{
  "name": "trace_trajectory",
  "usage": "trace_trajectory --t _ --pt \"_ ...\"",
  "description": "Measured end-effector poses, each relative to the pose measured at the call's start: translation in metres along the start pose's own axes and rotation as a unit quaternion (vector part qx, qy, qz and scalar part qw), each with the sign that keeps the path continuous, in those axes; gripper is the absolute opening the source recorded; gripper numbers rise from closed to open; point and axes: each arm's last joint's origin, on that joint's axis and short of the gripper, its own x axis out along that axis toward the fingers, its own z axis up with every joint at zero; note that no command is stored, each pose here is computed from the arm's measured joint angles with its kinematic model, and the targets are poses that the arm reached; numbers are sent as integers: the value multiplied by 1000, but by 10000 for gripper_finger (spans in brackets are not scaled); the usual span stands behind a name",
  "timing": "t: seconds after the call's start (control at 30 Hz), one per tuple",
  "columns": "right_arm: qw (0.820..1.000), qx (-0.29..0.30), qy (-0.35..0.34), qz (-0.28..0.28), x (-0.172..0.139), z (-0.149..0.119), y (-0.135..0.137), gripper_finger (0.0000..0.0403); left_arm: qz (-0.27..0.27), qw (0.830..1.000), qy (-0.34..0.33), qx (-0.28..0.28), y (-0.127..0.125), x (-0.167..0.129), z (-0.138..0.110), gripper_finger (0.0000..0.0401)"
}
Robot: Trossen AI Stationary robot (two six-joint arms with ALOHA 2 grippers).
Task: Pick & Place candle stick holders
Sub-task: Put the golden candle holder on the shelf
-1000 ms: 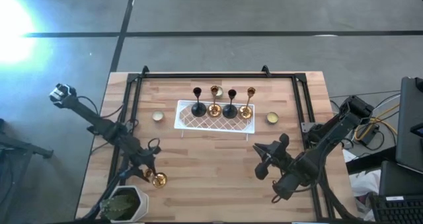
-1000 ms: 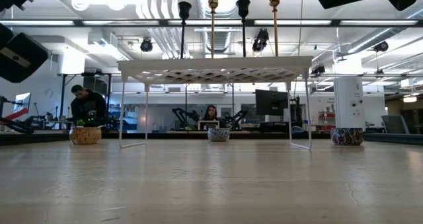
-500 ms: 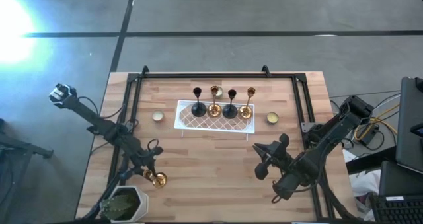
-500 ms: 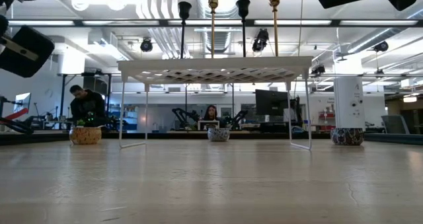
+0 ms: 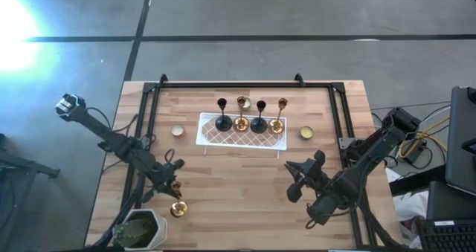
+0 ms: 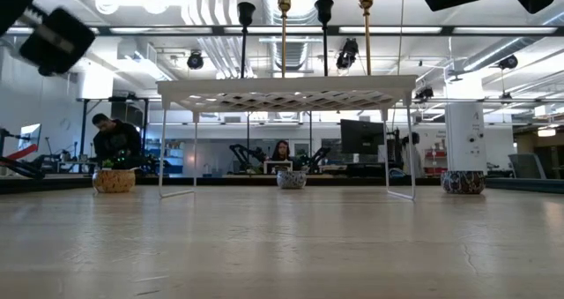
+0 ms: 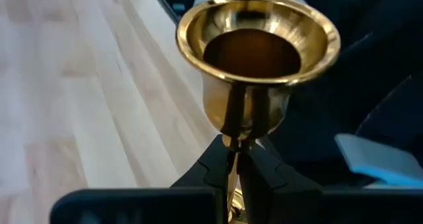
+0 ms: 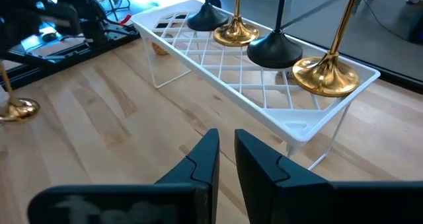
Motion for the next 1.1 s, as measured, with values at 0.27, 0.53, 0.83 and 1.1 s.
trace_trajectory --t 0.27,0.53,0.83,1.1 --pt "1000 0 0 0 0 0 0 43 184 980 -35 60 -15 -29 61 19" --pt "1000 -3 -1 0 0 0 0 43 363 917 -75 148 -17 -51 122 19" --pt "1000 -3 0 0 0 0 0 43 442 884 -78 132 21 -62 158 19" --pt "1000 -12 6 1 0 0 0 43 453 884 -92 73 56 -82 164 19"
